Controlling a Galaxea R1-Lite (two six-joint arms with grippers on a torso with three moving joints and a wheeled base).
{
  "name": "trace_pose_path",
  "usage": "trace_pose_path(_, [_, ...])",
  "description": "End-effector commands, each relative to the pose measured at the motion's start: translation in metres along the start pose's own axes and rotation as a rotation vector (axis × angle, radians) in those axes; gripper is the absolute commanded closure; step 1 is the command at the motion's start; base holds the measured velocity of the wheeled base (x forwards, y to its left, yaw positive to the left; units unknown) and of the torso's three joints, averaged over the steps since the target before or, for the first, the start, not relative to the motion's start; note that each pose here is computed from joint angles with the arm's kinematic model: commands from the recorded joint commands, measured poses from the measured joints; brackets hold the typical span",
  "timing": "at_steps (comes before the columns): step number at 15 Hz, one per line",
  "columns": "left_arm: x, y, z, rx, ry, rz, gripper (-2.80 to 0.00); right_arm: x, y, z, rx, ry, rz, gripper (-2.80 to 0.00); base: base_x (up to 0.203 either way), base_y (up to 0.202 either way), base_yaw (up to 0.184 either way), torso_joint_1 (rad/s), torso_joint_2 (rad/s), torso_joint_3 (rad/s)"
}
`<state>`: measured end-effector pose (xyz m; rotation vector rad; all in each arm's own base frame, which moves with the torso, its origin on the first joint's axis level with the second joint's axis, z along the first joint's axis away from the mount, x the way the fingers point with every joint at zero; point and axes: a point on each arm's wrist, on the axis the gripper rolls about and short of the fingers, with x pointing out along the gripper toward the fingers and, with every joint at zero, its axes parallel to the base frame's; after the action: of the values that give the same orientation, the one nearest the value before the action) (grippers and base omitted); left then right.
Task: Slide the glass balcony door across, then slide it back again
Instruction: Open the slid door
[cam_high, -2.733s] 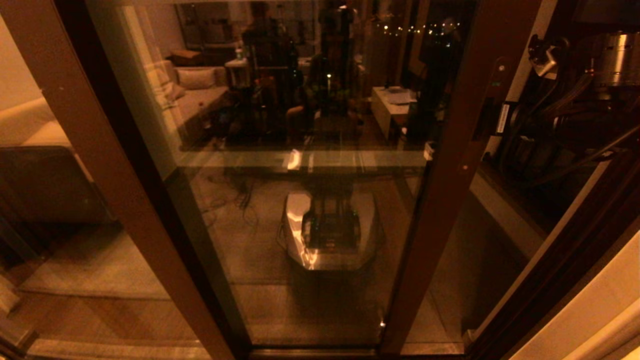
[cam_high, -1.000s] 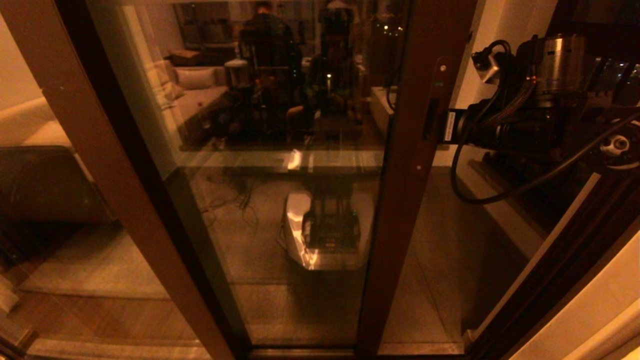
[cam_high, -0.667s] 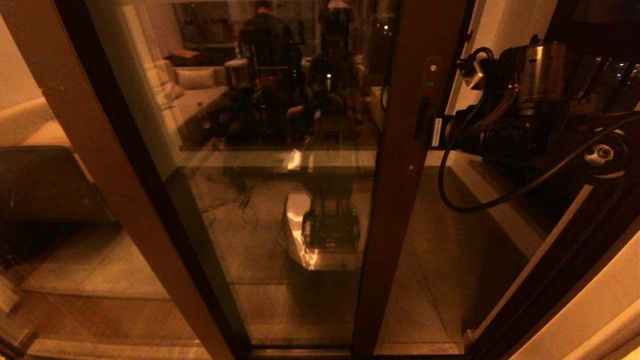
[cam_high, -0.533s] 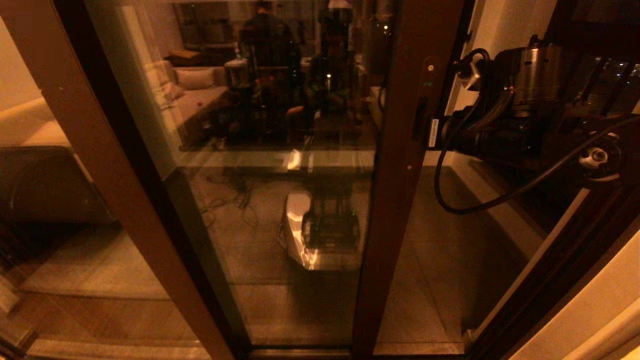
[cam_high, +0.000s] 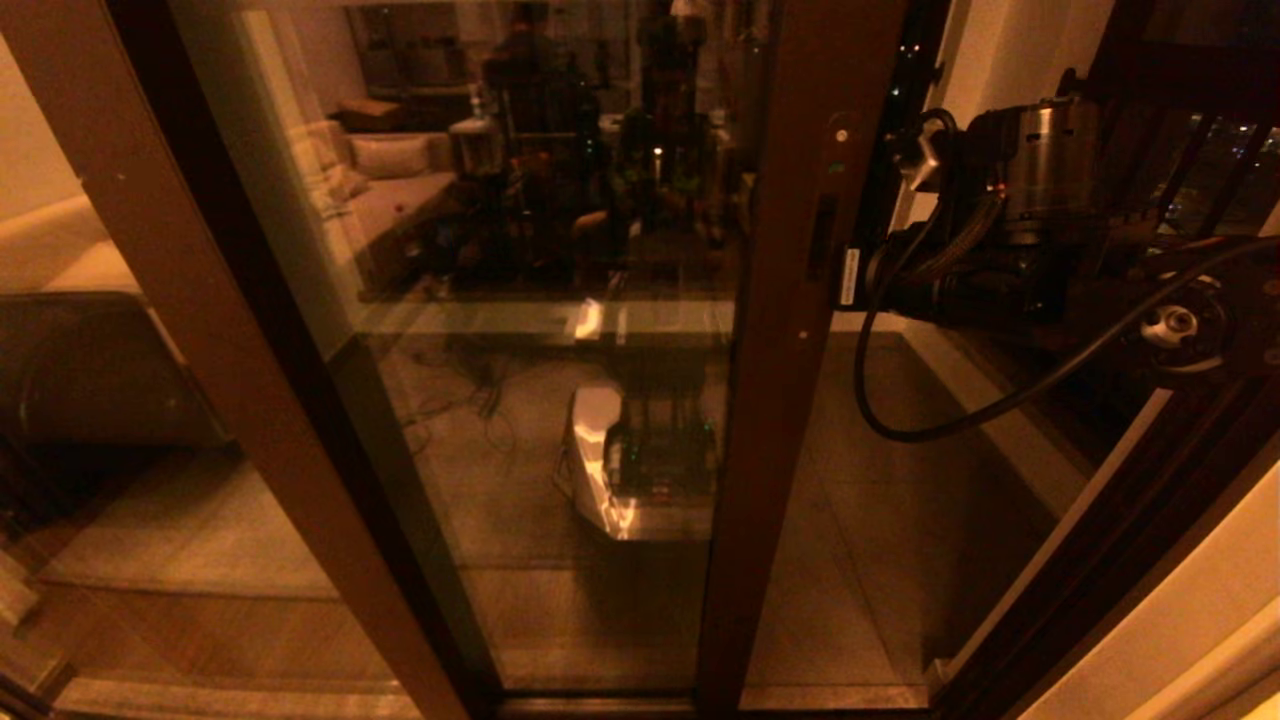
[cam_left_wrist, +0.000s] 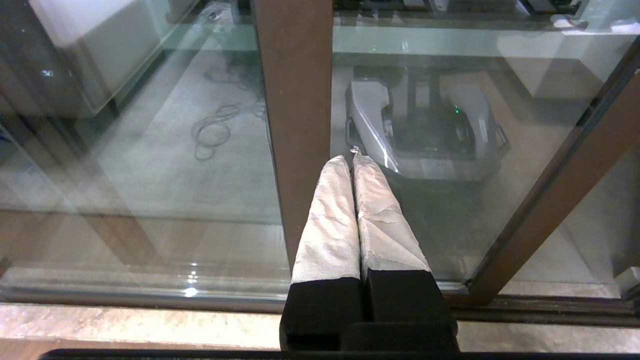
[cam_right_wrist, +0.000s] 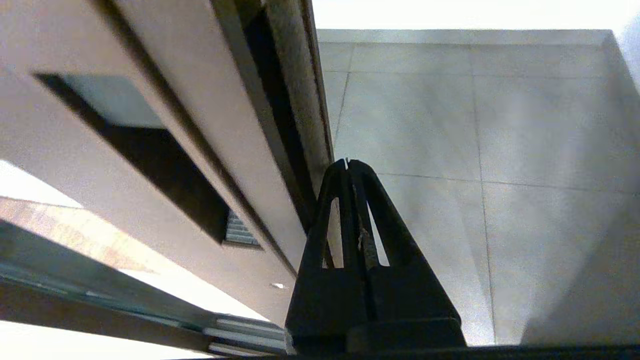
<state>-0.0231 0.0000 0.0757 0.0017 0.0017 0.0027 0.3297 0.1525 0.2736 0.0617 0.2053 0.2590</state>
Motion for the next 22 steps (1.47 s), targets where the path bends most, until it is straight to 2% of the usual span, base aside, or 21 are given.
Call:
trace_pose_path(1, [0.0, 0.0, 0.0, 0.0, -0.001, 0.0, 0.0, 0.002, 0.003, -0.003, -0.001, 0.005, 0.006, 0.0, 0.0, 0.0, 0.0, 0.0, 0.0, 0.0])
trace_pose_path(16, [0.0, 0.0, 0.0, 0.0, -0.001, 0.0, 0.0, -0.004, 0.022, -0.004, 0.04, 0.0, 0.063, 0.0, 0.0, 0.0, 0.0, 0.0, 0.0, 0.0])
trace_pose_path(19, [0.0, 0.0, 0.0, 0.0, 0.0, 0.0, 0.0, -0.011, 0.037, -0.007, 0.048, 0.011, 0.105, 0.0, 0.0, 0.0, 0.0, 0.0, 0.0, 0.0])
trace_pose_path(22, [0.0, 0.0, 0.0, 0.0, -0.001, 0.0, 0.0, -0.009, 0.041, -0.011, 0.042, 0.018, 0.093, 0.0, 0.0, 0.0, 0.0, 0.0, 0.0, 0.0])
